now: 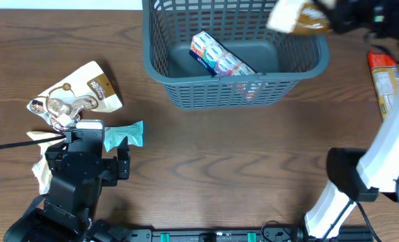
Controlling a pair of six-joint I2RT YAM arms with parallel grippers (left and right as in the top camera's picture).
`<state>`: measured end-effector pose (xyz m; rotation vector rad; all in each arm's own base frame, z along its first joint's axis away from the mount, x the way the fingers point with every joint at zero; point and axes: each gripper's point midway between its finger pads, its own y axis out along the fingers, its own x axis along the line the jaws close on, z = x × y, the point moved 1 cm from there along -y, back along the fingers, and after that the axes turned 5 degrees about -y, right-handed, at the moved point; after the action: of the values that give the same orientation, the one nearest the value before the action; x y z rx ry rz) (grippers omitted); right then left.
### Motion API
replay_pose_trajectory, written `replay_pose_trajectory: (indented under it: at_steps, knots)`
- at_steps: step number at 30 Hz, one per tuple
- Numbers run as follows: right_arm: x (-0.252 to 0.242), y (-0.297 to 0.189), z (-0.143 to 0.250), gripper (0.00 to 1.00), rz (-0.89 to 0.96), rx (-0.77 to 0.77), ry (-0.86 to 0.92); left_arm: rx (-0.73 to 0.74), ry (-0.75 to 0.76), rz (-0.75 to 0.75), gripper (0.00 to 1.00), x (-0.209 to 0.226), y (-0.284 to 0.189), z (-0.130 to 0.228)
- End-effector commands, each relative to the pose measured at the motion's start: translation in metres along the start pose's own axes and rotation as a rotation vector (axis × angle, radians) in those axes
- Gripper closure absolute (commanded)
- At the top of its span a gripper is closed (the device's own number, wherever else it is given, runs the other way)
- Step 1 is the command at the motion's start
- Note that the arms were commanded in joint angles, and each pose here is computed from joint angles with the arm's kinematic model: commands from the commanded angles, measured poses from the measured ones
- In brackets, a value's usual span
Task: Pack container
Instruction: 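Lift the brown pouch and carry it over the basket with right gripper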
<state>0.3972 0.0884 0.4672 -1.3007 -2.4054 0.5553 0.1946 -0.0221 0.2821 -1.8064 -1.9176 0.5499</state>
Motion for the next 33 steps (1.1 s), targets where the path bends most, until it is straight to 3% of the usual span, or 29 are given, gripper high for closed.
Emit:
replay_pose_trajectory:
  at_steps: [1,12,23,27,29,32,33]
  knots:
    - [0.018,0.027,0.012,0.98,0.000,0.083,-0.114,-0.014,-0.006,-0.009,0.01,0.002,-0.003,-0.004]
    - [-0.005,0.136,0.098,0.99,0.099,0.436,-0.209,-0.013,-0.006,-0.008,0.01,0.002,-0.003,-0.004]
    - [-0.026,0.170,0.165,0.97,0.123,0.622,-0.231,-0.014,-0.006,-0.009,0.01,0.002,-0.003,-0.004]
    - [-0.032,0.177,0.178,0.73,0.142,0.654,-0.233,-0.014,-0.006,-0.009,0.01,0.002,-0.003,-0.004]
    - [-0.033,0.179,0.181,0.41,0.144,0.655,-0.225,-0.013,-0.006,-0.008,0.01,0.002,-0.003,-0.004]
    - [-0.034,0.181,0.180,0.31,0.146,0.649,-0.226,-0.014,-0.006,-0.009,0.01,0.002,-0.003,-0.004]
    - [-0.034,0.182,0.179,0.21,0.147,0.644,-0.227,-0.013,-0.006,-0.008,0.01,0.002,-0.003,-0.004]
